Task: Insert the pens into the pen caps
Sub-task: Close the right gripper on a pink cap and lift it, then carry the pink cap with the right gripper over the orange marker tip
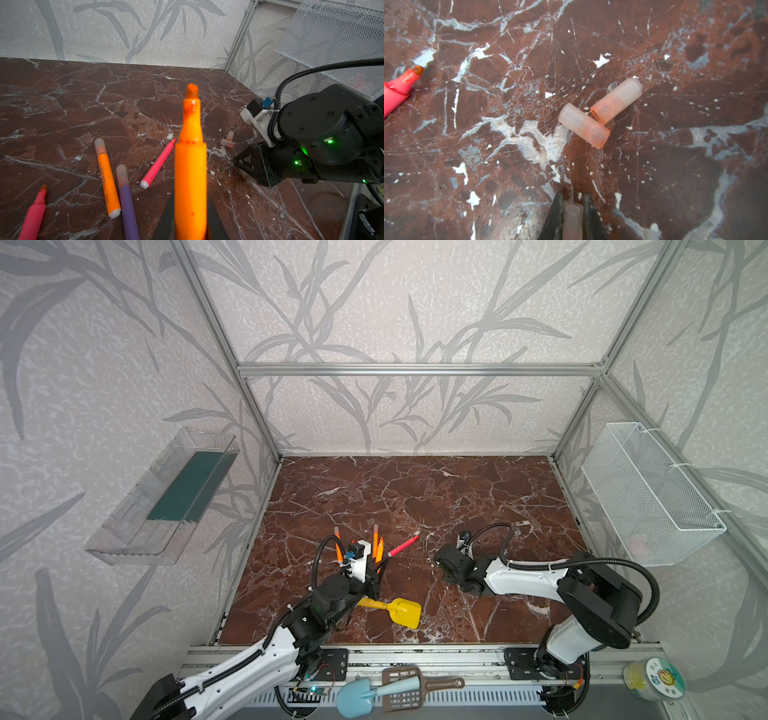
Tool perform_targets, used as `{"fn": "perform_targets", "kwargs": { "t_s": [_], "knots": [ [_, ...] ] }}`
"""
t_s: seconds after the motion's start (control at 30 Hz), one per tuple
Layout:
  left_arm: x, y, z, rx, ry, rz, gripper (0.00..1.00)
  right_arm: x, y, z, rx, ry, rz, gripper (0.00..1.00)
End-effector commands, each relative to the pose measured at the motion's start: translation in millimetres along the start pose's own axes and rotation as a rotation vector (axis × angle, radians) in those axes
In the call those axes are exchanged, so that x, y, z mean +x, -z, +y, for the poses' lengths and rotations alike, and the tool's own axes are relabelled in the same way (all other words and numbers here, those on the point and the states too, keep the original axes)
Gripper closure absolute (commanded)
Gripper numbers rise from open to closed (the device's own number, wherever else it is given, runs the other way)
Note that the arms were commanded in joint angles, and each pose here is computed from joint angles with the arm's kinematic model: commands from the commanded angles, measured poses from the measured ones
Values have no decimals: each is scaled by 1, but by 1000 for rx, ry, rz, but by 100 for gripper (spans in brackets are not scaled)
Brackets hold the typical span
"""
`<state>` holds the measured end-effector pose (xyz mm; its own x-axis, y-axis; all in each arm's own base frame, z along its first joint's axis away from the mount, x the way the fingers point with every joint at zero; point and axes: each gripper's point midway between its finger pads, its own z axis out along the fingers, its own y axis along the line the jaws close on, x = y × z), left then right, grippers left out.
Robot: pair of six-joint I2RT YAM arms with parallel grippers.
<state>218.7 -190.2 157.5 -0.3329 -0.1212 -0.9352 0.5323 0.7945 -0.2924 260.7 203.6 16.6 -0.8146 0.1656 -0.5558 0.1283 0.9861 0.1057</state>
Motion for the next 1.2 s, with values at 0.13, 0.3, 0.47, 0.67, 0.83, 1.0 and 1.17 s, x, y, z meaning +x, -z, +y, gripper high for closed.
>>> {"fn": "perform_targets", "kwargs": {
  "t_s": [0.13, 0.3, 0.47, 0.67, 0.83, 1.0, 1.17],
  "knots": [
    [-7, -7, -24, 117, 14, 9, 100, -18, 33, -6, -63, -55, -51, 97],
    [-7, -16, -50, 248, 37, 39, 100, -53, 78, 3, -185, -94, -158, 100],
    [-7, -27, -73, 351, 77, 48, 100, -89, 130, 22, -381, -116, -283, 100],
    [-4, -36, -102, 430, 68, 62, 100, -125, 186, 46, -645, -175, -449, 100],
    [2, -42, -123, 454, 32, 82, 100, -140, 209, 68, -774, -179, -498, 100],
    [7, -47, -136, 474, 12, 95, 100, -145, 217, 85, -839, -179, -514, 100],
    [9, -52, -138, 466, 5, 100, 100, -144, 220, 95, -865, -174, -521, 100]
  ]
}}
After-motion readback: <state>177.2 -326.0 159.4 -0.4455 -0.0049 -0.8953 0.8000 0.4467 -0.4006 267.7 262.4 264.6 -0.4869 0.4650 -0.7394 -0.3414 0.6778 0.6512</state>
